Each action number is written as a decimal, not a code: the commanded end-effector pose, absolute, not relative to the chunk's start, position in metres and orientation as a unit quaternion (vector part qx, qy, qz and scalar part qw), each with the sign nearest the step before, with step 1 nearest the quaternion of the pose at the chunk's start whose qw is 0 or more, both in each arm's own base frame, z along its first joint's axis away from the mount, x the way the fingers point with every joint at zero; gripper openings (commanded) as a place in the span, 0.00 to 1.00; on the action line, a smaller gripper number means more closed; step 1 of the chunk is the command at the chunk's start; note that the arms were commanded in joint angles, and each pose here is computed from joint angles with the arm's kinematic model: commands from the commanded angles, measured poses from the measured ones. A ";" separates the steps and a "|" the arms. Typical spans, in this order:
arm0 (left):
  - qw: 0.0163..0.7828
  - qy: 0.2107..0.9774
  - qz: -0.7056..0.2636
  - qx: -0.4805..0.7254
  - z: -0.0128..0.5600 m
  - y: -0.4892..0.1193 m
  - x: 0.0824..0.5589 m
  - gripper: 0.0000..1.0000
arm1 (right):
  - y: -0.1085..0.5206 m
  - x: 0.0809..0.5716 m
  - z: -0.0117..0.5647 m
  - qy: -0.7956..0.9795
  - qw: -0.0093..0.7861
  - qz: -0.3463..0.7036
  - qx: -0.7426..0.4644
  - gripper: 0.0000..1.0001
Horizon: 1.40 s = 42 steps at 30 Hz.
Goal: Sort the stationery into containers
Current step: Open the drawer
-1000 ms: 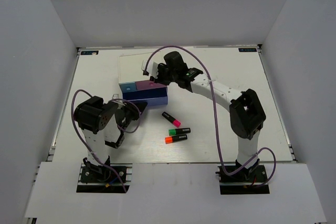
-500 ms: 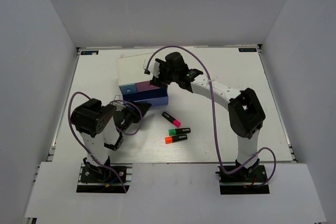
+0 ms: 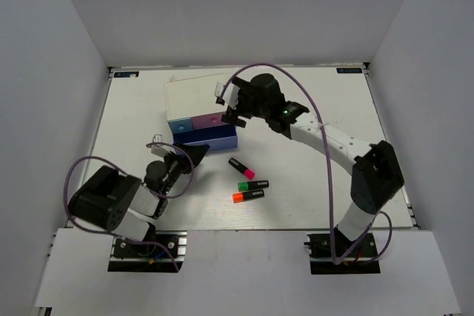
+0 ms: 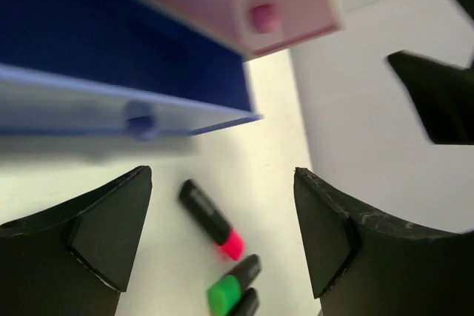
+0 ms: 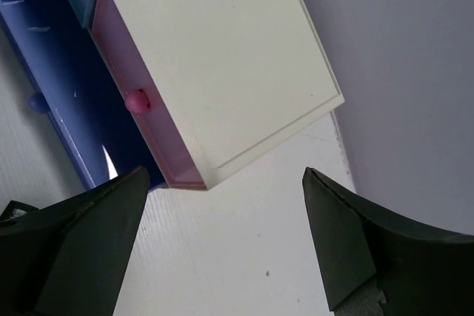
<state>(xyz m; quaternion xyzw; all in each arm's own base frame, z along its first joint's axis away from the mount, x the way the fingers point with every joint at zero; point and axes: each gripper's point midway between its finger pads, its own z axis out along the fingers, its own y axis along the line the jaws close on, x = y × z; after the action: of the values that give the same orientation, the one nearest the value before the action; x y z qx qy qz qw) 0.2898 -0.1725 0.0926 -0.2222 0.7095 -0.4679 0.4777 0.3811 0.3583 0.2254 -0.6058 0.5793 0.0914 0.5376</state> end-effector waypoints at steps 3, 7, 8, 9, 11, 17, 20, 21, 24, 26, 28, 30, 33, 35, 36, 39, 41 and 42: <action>0.473 0.735 -0.444 -0.195 0.097 -0.168 0.269 0.88 | 0.326 0.359 0.252 0.578 0.568 0.076 -0.581 0.90; 0.505 0.745 -0.408 -0.155 0.139 -0.159 0.265 0.93 | 0.299 0.341 0.249 0.596 0.585 0.075 -0.545 0.90; 0.517 0.747 -0.396 -0.134 0.148 -0.156 0.262 0.94 | 0.299 0.331 0.245 0.601 0.580 0.096 -0.542 0.90; 0.516 0.759 -0.376 -0.130 0.154 -0.151 0.258 0.94 | 0.288 0.318 0.230 0.610 0.565 0.104 -0.547 0.78; 0.556 0.736 -0.372 -0.106 0.190 -0.143 0.248 0.98 | 0.289 0.301 0.220 0.613 0.548 0.135 -0.553 0.54; 0.577 0.724 -0.378 -0.023 0.223 -0.147 0.224 0.98 | 0.294 0.264 0.160 0.668 0.430 0.220 -0.566 0.28; 0.568 0.727 -0.386 -0.012 0.215 -0.153 0.223 0.98 | 0.302 0.256 0.143 0.681 0.394 0.252 -0.564 0.47; 0.564 0.727 -0.391 -0.012 0.216 -0.154 0.222 0.98 | 0.305 0.254 0.140 0.685 0.386 0.262 -0.559 0.53; 0.567 0.720 -0.400 -0.004 0.241 -0.157 0.220 0.98 | 0.308 0.252 0.127 0.701 0.364 0.276 -0.547 0.71; 0.570 0.708 -0.416 0.022 0.269 -0.163 0.213 0.98 | 0.309 0.250 0.120 0.712 0.355 0.282 -0.536 0.73; 0.590 0.705 -0.391 0.051 0.291 -0.159 0.211 0.98 | 0.310 0.255 0.117 0.724 0.359 0.279 -0.519 0.73; 0.606 0.706 -0.358 0.071 0.317 -0.150 0.208 0.98 | 0.310 0.257 0.108 0.732 0.355 0.276 -0.511 0.73; 0.638 0.712 -0.281 0.077 0.323 -0.128 0.215 0.98 | 0.310 0.263 0.093 0.746 0.355 0.264 -0.498 0.73; 0.635 0.719 -0.272 0.077 0.300 -0.125 0.215 0.98 | 0.311 0.266 0.079 0.753 0.353 0.257 -0.493 0.73; 0.636 0.706 -0.295 0.099 0.301 -0.133 0.206 0.98 | 0.311 0.268 0.076 0.756 0.351 0.254 -0.491 0.73; 0.629 0.713 -0.291 0.104 0.295 -0.131 0.202 0.98 | 0.312 0.273 0.064 0.765 0.343 0.242 -0.488 0.74; 0.635 0.713 -0.281 0.100 0.295 -0.125 0.199 0.98 | 0.314 0.274 0.060 0.768 0.343 0.237 -0.486 0.74; 0.635 0.713 -0.281 0.100 0.295 -0.125 0.199 0.98 | 0.315 0.274 0.060 0.767 0.343 0.236 -0.487 0.74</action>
<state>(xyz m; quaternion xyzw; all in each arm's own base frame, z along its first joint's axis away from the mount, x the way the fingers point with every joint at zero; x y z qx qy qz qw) 0.2019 -0.1304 0.3046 0.0896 0.7021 -0.3008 0.6391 0.2634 0.3040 0.0495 -0.4963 0.7745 0.2390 0.3109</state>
